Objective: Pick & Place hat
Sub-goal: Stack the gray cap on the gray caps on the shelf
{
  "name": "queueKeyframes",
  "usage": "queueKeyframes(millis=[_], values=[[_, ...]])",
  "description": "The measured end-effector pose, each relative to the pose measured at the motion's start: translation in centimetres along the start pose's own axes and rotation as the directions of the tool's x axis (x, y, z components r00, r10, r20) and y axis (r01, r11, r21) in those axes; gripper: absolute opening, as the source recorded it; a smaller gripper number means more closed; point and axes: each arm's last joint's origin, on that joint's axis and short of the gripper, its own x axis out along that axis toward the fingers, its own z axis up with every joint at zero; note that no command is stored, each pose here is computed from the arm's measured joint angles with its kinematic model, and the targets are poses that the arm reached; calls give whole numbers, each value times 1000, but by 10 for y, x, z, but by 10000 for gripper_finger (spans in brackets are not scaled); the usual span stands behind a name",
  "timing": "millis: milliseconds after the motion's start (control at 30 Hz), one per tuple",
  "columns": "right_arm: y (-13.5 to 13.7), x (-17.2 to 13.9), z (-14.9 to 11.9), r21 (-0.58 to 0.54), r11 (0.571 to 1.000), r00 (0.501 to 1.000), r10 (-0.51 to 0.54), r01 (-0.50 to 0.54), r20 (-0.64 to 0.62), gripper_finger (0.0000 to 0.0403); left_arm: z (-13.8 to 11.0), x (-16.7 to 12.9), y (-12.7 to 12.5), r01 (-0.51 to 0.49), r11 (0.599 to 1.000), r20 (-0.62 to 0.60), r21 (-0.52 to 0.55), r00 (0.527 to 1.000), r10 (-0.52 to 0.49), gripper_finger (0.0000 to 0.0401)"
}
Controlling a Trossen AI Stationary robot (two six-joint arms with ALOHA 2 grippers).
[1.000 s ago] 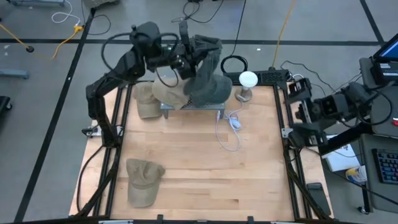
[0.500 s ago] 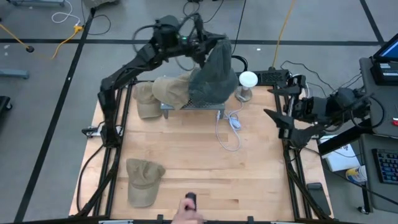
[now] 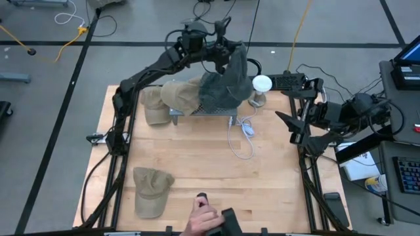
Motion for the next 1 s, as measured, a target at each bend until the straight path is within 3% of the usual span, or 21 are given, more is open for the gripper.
queueKeyframes(millis=[200,500,1000], values=[[0,0,0,-13,1000,1000,0,0,0,252,-17,5,-10,56,996,-100,-71,993,-63,16],[0,0,0,-24,1000,1000,-1,1,-1,252,-19,10,-18,72,982,-69,-176,994,-86,16],[0,0,0,-20,1000,1000,-1,1,-2,251,-23,20,-44,48,977,-125,-208,989,-75,16]])
